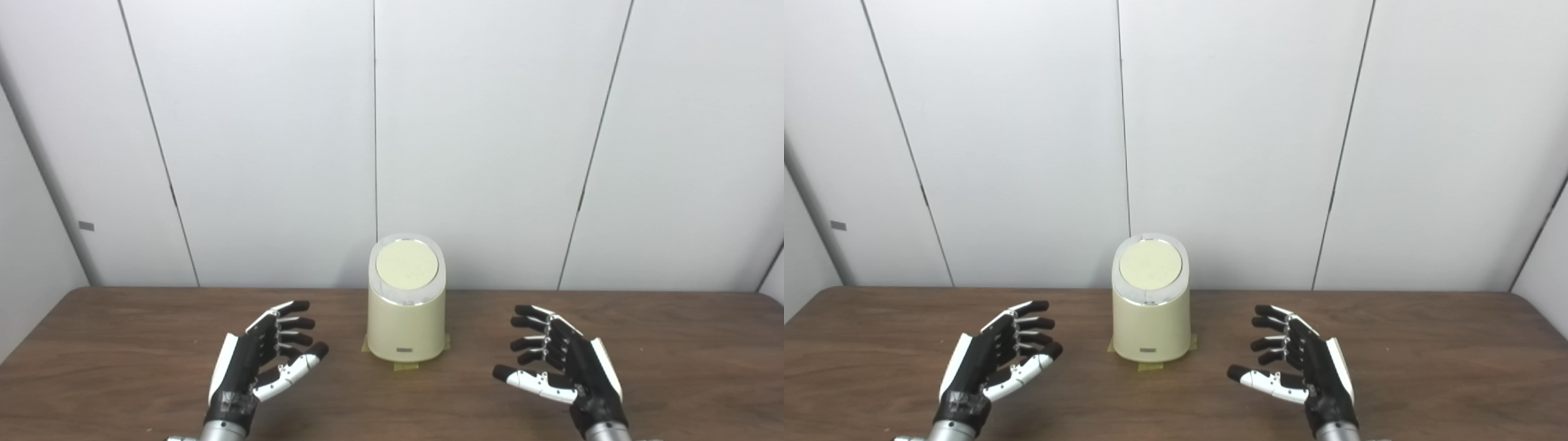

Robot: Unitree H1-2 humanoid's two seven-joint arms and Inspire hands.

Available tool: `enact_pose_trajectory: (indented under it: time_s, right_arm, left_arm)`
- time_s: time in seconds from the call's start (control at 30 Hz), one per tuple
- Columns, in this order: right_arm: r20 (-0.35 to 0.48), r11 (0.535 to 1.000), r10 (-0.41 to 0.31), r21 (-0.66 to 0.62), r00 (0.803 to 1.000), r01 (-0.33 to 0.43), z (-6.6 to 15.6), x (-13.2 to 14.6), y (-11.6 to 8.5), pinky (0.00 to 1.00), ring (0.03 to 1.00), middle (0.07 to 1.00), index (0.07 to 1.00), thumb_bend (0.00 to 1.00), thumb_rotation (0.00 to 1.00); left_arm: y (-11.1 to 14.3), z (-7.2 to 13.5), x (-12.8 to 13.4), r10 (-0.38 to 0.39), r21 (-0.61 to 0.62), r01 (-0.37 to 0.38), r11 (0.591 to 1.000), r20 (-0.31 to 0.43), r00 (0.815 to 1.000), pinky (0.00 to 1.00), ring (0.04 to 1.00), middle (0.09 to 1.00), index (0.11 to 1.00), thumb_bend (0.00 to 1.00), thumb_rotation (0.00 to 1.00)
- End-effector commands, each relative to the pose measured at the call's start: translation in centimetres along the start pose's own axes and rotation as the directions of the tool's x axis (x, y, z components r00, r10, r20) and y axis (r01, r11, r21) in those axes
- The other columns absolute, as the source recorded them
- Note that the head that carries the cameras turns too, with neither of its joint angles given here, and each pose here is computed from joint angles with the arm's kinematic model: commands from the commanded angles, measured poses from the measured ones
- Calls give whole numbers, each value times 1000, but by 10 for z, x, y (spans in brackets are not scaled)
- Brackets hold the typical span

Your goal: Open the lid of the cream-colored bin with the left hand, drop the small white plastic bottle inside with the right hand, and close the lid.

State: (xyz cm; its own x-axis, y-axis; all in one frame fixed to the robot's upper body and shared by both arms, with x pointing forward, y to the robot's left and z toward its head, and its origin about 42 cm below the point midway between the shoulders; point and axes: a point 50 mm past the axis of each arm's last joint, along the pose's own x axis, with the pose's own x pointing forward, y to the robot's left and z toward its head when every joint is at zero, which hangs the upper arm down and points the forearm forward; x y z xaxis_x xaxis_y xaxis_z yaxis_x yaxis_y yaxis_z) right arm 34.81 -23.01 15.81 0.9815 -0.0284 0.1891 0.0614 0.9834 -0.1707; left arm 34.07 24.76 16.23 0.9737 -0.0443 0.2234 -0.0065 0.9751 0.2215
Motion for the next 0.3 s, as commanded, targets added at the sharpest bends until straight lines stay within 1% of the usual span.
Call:
enact_pose_trajectory:
  time_s: [0.0,0.1,0.27]
  right_arm:
    - [100,1000,-11,1,995,11,20,8,-3,523,586,719,724,774,159]
    - [102,1000,-9,-3,995,9,20,7,-3,524,592,722,728,779,173]
    - [103,1000,-6,-2,995,6,19,6,-4,525,597,726,731,779,183]
  left_arm:
    - [1,10,8,5,-2,-4,1000,54,999,524,623,692,784,691,248]
    - [2,8,8,-6,-1,6,1000,48,999,548,640,704,789,692,251]
    - [3,8,9,-5,-2,5,1000,50,999,559,654,713,791,697,247]
